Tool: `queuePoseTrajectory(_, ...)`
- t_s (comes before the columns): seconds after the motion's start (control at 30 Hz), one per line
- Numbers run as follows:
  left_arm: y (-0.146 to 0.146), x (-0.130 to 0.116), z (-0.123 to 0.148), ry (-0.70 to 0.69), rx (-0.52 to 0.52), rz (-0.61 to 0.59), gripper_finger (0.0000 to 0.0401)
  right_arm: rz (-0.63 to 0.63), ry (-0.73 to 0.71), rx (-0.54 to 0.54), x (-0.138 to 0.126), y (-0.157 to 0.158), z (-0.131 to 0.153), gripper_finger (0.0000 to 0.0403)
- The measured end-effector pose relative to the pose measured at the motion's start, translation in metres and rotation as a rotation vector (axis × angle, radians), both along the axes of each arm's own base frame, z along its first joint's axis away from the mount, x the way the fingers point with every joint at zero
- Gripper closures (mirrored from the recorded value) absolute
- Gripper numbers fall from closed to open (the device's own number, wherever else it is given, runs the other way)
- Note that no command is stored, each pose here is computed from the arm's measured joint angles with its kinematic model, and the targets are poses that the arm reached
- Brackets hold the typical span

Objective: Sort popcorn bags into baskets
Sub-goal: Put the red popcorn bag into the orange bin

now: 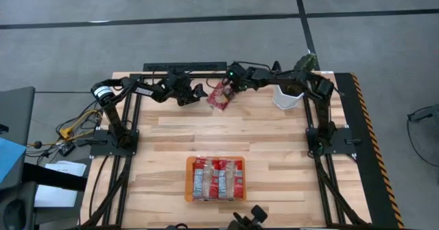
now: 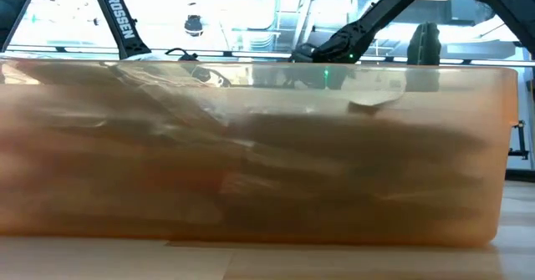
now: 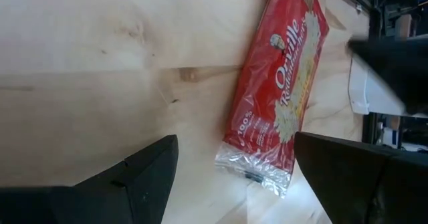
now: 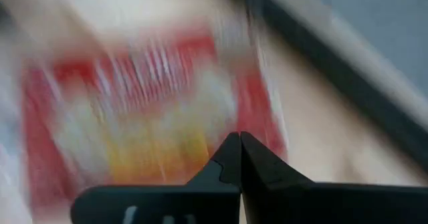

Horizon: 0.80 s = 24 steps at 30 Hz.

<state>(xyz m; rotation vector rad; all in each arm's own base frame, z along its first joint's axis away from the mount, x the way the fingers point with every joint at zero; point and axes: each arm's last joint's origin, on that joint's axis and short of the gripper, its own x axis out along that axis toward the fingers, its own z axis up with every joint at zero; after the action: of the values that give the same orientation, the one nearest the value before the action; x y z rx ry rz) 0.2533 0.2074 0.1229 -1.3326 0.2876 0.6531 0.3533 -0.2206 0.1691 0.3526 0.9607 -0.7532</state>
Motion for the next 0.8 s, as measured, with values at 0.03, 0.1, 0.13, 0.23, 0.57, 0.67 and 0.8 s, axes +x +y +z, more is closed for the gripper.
queuePoseTrajectory(0.03, 0.0, 0.0, 0.0, 0.0, 0.0, 0.0, 0.0115, -0.002, 0.037, 0.019, -0.002, 0.0, -0.004, 0.0389)
queuePoseTrajectory(0.1, -0.001, 0.001, 0.0, 0.0, -0.001, -0.005, 0.0115, 0.006, 0.042, 0.027, 0.004, -0.001, -0.011, 0.0388)
queuePoseTrajectory(0.13, -0.001, 0.001, 0.0, 0.0, -0.001, -0.006, 0.0115, 0.01, 0.049, 0.03, 0.005, 0.0, -0.013, 0.0388)
queuePoseTrajectory(0.23, -0.001, 0.001, 0.0, 0.0, 0.0, -0.006, 0.0115, 0.043, 0.062, 0.071, 0.011, 0.003, -0.02, 0.0389)
queuePoseTrajectory(0.57, -0.001, 0.001, 0.0, 0.007, 0.01, -0.006, 0.0115, 0.218, 0.093, 0.1, 0.042, 0.035, -0.029, 0.0384)
queuePoseTrajectory(0.67, -0.001, 0.001, 0.0, 0.008, 0.013, -0.008, 0.0115, 0.235, 0.115, 0.095, 0.044, 0.041, -0.029, 0.0384)
queuePoseTrajectory(0.8, -0.003, 0.003, 0.0, 0.014, 0.033, -0.034, 0.0115, 0.24, 0.114, 0.107, 0.043, 0.041, -0.029, 0.0385)
